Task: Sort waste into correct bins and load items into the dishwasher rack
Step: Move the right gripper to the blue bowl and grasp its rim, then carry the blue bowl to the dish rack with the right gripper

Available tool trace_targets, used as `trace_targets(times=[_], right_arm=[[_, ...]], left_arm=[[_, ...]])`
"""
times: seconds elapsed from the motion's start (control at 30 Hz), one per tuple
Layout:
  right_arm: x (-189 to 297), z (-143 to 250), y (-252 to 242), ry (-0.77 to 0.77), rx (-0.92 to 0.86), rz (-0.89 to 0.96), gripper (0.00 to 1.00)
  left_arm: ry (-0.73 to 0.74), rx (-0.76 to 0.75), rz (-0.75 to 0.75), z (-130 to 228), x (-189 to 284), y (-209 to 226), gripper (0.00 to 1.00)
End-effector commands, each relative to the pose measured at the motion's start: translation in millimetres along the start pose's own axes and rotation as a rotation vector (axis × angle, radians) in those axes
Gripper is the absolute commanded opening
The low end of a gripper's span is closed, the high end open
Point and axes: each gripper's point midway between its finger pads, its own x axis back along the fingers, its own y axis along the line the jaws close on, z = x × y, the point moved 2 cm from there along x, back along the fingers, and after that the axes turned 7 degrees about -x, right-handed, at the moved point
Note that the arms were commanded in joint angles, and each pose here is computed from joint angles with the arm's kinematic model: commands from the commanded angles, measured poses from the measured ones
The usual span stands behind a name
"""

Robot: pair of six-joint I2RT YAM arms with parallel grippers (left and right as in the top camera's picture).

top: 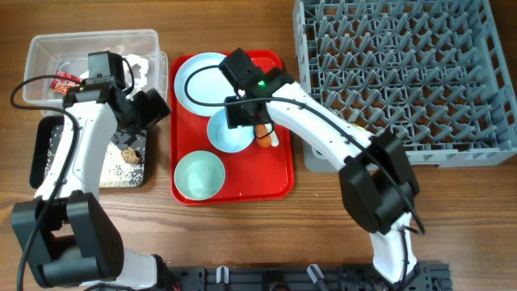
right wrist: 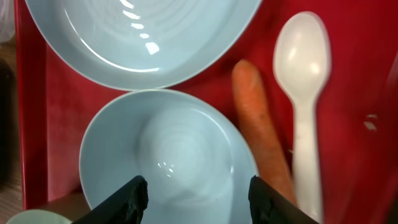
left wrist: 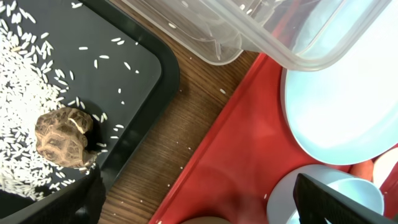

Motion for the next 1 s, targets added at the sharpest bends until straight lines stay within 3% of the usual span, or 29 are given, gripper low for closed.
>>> trace_targets(times=[0.0, 0.13, 0.4, 0.5, 0.6, 0.63, 0.7, 0.8, 0.97], right_arm=[[10, -11, -18, -0.072, 0.008, 0.099, 0.55], [-17, 5, -32, -0.011, 0.005, 0.147, 0.54], [-39, 8, -32, 0.011, 0.004, 0.145, 0.31], [-41, 10, -33, 0.023, 0.004, 0.147, 0.30], [-45, 16, -34, 0.043, 0.007, 0.139, 0.15], [-45, 14, -33, 0.037, 0.006, 0.136, 0.04], [-43, 10, -32, 0.021, -0.001, 0.126, 0.04], [-23, -5, -30, -0.016, -0.012, 0.107, 0.04], [59, -43, -38, -0.130, -0.014, 0.064, 0.04]], left_arm=[[-0.016, 0.009, -0.004, -4, 3, 1, 1.00], [-0.014, 0.009, -0.005, -3, 3, 1, 1.00], [-0.014, 0.009, -0.005, -3, 3, 1, 1.00], [-0.014, 0.009, -0.005, -3, 3, 1, 1.00], [-0.014, 0.009, -0.005, -3, 3, 1, 1.00], [-0.014, 0.009, -0.005, -3, 3, 1, 1.00], [-0.015, 0.009, -0.005, -3, 3, 1, 1.00], [-0.014, 0.009, -0.005, -3, 3, 1, 1.00], [-0.014, 0.009, -0.005, -3, 3, 1, 1.00]])
